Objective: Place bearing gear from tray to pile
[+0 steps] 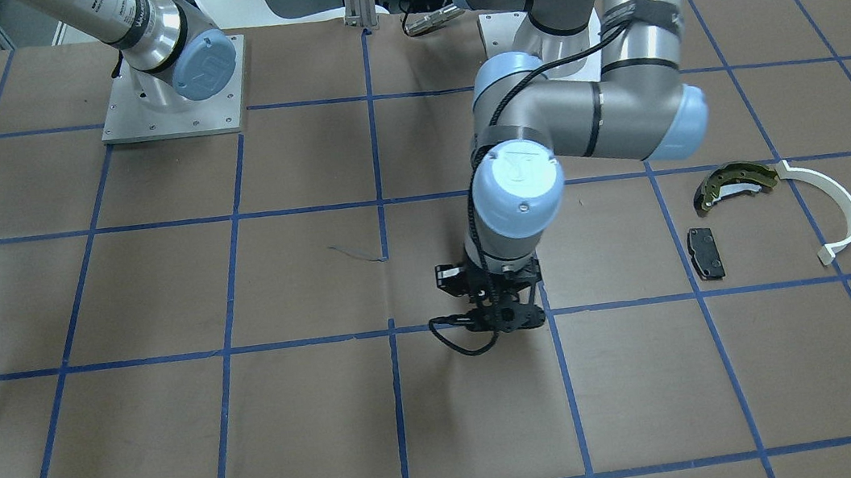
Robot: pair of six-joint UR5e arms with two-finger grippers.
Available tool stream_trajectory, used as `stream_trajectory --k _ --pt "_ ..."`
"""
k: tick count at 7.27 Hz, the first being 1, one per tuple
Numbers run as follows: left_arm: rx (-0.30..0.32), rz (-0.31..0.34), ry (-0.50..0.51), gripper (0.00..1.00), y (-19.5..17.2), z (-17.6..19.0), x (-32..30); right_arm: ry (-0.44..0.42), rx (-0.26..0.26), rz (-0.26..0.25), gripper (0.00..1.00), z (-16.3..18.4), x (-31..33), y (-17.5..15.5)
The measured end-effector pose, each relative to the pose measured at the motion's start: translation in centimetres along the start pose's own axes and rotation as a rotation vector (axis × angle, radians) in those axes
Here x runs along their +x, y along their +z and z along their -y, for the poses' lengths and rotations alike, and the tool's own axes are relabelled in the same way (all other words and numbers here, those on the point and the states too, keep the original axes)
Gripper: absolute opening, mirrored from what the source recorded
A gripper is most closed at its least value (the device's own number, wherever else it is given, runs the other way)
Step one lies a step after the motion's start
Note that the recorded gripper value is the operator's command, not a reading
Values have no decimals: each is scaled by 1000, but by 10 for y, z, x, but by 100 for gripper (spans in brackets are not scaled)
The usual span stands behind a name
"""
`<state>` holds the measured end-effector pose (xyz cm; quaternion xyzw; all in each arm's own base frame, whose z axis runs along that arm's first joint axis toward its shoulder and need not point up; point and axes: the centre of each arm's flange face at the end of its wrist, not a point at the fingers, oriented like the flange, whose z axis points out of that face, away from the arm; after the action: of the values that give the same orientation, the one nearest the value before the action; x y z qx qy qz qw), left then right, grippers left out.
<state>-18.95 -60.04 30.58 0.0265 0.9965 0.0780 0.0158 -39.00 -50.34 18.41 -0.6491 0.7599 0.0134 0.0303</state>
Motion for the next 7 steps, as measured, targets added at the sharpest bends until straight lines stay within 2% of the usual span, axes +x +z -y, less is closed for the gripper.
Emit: stream_trajectory --k 1,3,4,5,7 --pt "-32 38 11 0 -25 9 -53 2 6 9 46 2 -3 5" --pt "-64 57 14 0 -39 14 -149 5 14 19 19 6 -7 11" --pt "-80 60 31 0 -37 12 -199 5 10 17 11 6 -7 9" --pt "-100 49 48 0 -30 5 -247 11 1 18 10 4 -7 6" --pt "-139 4 53 0 9 -17 -322 65 -39 22 7 4 -10 -10"
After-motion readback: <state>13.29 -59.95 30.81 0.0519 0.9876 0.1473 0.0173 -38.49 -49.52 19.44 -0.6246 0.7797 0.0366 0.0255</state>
